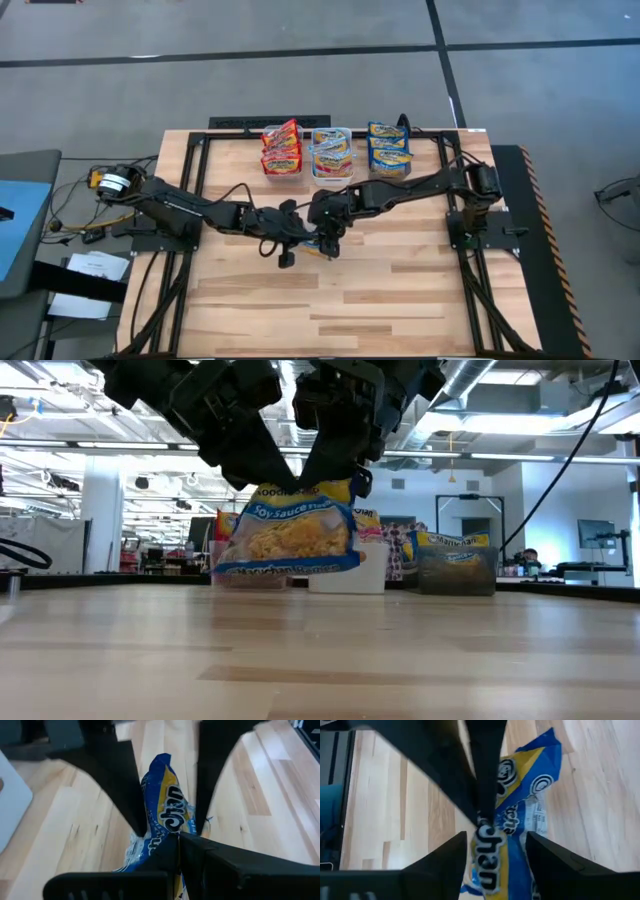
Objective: Sort Maruchan noodles
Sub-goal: Put the blue noodle pack into the black bin
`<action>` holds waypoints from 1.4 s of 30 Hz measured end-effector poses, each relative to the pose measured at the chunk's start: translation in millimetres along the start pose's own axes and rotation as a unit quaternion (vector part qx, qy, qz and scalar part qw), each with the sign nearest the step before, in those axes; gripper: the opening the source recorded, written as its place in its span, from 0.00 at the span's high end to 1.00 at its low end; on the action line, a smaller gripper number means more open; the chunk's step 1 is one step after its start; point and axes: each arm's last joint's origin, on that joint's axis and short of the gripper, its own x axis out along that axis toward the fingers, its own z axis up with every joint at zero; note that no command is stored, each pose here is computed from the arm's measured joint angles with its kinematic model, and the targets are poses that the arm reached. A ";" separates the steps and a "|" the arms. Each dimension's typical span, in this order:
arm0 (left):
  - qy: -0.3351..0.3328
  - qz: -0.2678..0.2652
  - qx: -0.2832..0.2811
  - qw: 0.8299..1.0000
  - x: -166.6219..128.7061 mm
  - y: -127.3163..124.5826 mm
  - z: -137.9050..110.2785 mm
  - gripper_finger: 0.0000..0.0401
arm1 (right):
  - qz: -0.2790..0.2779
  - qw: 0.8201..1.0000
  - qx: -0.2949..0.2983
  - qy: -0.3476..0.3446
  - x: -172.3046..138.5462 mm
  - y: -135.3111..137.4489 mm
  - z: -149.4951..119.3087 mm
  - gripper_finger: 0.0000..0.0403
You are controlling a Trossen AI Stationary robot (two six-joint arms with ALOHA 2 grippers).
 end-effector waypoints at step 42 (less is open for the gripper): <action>-0.118 0.013 -0.033 0.992 -61.4 7.3 41.4 1.00 | -0.097 0.987 -0.064 0.109 -27.7 -9.2 -19.8 0.99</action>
